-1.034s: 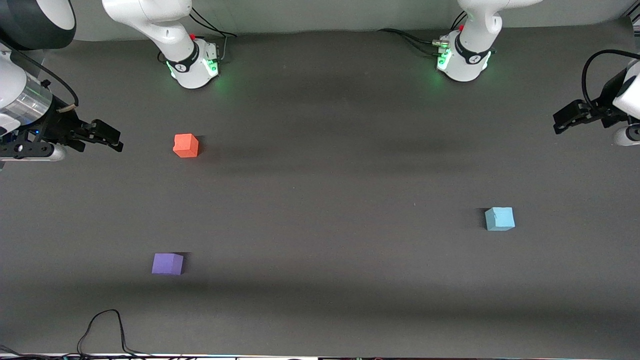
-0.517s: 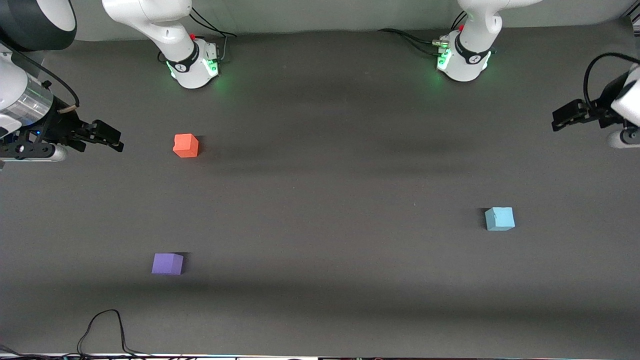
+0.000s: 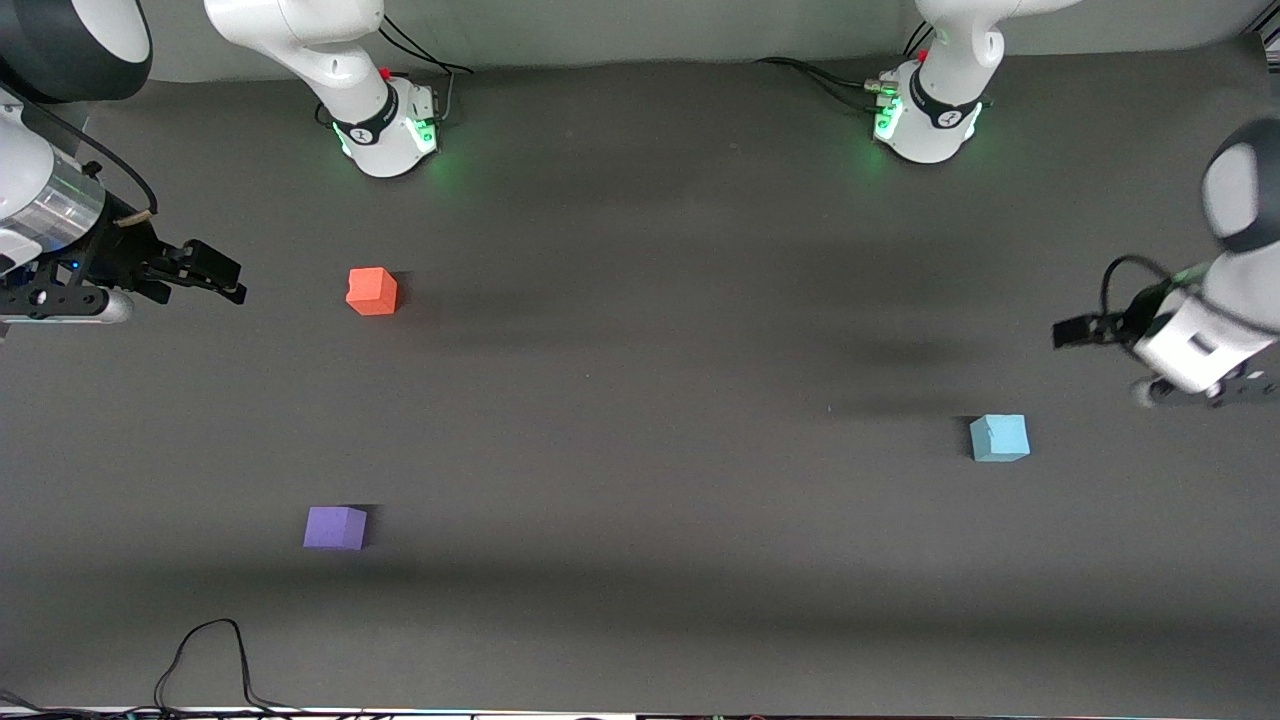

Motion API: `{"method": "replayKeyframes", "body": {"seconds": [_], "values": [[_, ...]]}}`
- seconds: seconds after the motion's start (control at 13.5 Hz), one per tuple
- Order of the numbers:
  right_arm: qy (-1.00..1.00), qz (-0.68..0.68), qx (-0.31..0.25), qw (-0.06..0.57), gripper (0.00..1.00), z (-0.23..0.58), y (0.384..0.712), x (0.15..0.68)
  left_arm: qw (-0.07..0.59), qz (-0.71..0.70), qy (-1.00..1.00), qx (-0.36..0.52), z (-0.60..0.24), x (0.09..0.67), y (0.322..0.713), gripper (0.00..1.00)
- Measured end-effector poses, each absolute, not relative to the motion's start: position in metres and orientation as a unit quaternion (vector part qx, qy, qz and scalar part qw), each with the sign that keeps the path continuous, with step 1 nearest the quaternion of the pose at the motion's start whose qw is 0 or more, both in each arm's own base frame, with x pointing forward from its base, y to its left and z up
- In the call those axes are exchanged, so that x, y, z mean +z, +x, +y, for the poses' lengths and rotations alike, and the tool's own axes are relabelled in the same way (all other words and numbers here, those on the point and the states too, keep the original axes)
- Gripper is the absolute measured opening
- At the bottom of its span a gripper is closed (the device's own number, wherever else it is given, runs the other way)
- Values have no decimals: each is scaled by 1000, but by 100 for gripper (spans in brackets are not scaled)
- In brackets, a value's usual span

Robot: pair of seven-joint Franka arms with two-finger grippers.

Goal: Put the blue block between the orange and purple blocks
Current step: 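Lower the left gripper onto the light-blue block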

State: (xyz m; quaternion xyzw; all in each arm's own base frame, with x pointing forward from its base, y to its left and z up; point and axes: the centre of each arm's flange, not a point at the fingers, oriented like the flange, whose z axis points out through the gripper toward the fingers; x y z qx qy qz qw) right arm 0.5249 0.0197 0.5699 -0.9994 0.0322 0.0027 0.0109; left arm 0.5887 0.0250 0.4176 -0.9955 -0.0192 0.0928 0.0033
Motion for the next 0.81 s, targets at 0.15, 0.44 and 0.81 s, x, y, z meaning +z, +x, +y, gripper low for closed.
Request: {"method": "replayKeyframes", "body": {"seconds": [0.15, 0.44, 0.81], "values": [[-999, 37, 3, 11, 100, 15, 525, 570, -1, -19, -996, 88, 26, 363, 606, 100], [-999, 44, 3, 12, 100, 7, 525, 570, -9, -18, -997, 76, 27, 277, 626, 100], [-999, 48, 7, 13, 100, 3, 524, 564, -15, -17, -998, 66, 27, 215, 632, 100]]}}
